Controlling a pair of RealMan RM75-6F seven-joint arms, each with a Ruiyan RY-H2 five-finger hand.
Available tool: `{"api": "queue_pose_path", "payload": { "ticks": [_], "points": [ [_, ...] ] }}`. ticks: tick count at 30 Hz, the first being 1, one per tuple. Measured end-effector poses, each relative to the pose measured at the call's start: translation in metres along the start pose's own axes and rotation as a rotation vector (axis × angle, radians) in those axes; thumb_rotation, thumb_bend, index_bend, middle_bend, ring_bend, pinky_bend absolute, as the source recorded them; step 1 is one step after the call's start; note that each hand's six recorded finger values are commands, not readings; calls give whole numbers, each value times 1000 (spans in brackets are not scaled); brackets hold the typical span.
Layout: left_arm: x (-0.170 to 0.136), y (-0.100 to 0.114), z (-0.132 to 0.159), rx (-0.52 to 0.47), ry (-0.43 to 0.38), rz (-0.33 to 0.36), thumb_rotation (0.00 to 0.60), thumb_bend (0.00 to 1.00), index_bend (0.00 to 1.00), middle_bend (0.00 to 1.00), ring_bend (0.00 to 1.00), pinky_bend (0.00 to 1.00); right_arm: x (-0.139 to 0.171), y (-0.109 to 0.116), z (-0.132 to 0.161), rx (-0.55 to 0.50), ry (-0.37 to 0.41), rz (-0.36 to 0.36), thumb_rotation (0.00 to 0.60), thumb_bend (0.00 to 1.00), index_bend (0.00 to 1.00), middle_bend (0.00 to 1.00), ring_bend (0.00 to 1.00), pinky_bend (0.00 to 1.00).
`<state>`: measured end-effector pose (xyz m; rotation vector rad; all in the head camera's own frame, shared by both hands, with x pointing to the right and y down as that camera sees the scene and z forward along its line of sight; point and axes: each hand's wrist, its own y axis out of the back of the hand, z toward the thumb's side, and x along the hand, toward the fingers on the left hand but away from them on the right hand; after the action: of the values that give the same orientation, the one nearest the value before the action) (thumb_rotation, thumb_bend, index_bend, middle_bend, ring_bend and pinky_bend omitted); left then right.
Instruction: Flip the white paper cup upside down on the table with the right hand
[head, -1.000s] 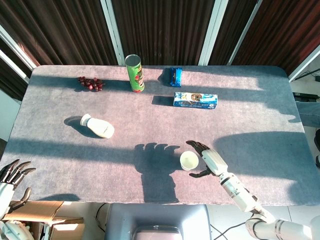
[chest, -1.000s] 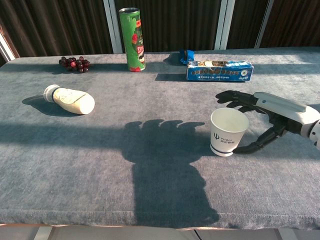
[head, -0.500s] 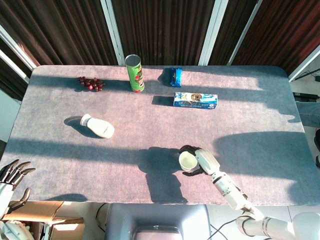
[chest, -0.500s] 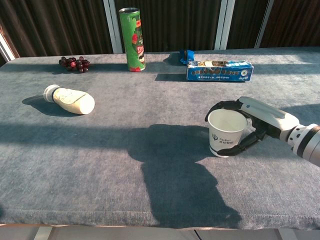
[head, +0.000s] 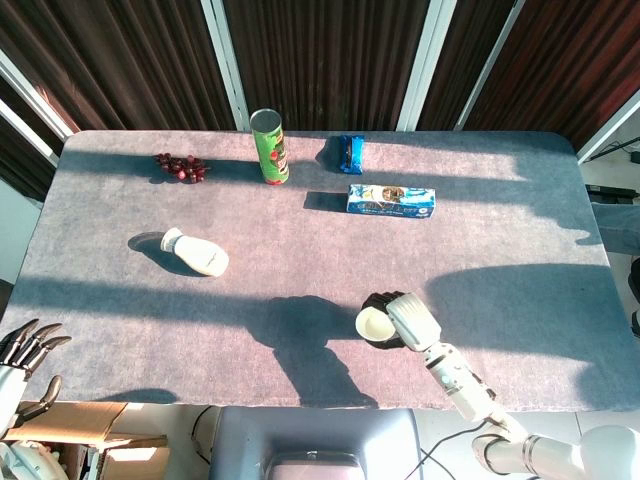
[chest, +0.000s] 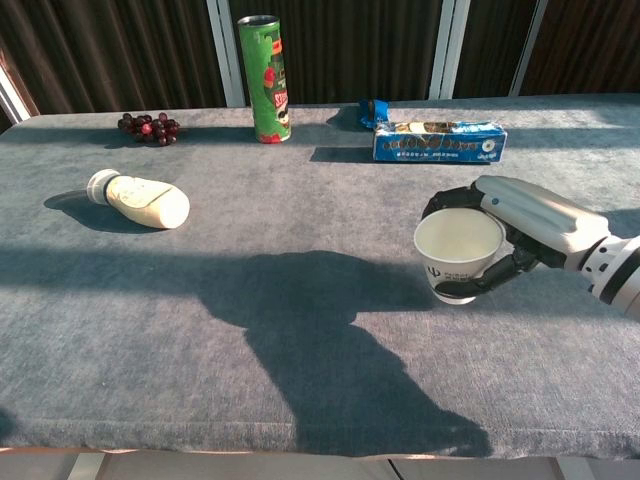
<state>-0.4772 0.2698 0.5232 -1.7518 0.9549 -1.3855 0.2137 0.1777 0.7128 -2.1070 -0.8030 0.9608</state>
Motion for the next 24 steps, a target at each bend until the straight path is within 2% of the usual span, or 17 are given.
{"api": "queue_pose_path", "payload": {
  "ticks": [3, 8, 10, 13, 16, 18, 24],
  "points": [
    [0, 0, 1, 2, -1, -1, 600, 480, 247, 137, 50, 138, 2, 5, 4, 180, 16, -4, 600, 430, 689, 547, 564, 649],
    [0, -2, 2, 8, -2, -9, 600, 481, 247, 136, 50, 138, 5, 11, 9, 549, 22, 10, 600, 431, 689, 548, 563, 650],
    [0, -2, 2, 8, -4, -10, 600, 482, 247, 137, 50, 138, 6, 12, 10, 699, 15, 25, 600, 431, 689, 547, 563, 650],
    [0, -2, 2, 8, -5, -9, 600, 482, 247, 137, 50, 138, 6, 10, 9, 870, -10, 63, 600, 431, 677, 547, 556, 647],
    [0, -2, 1, 6, -3, -10, 600, 481, 247, 137, 50, 138, 5, 6, 3, 949, -54, 125, 600, 431, 636, 547, 526, 635],
    [0, -2, 1, 4, -2, -11, 600, 481, 247, 137, 50, 138, 5, 3, -2, 961, -78, 157, 600, 431, 580, 542, 480, 608],
    [0, -2, 2, 5, -6, -14, 600, 481, 247, 138, 50, 138, 4, -5, -7, 874, -92, 199, 600, 431, 363, 362, 297, 469]
  ]
}}
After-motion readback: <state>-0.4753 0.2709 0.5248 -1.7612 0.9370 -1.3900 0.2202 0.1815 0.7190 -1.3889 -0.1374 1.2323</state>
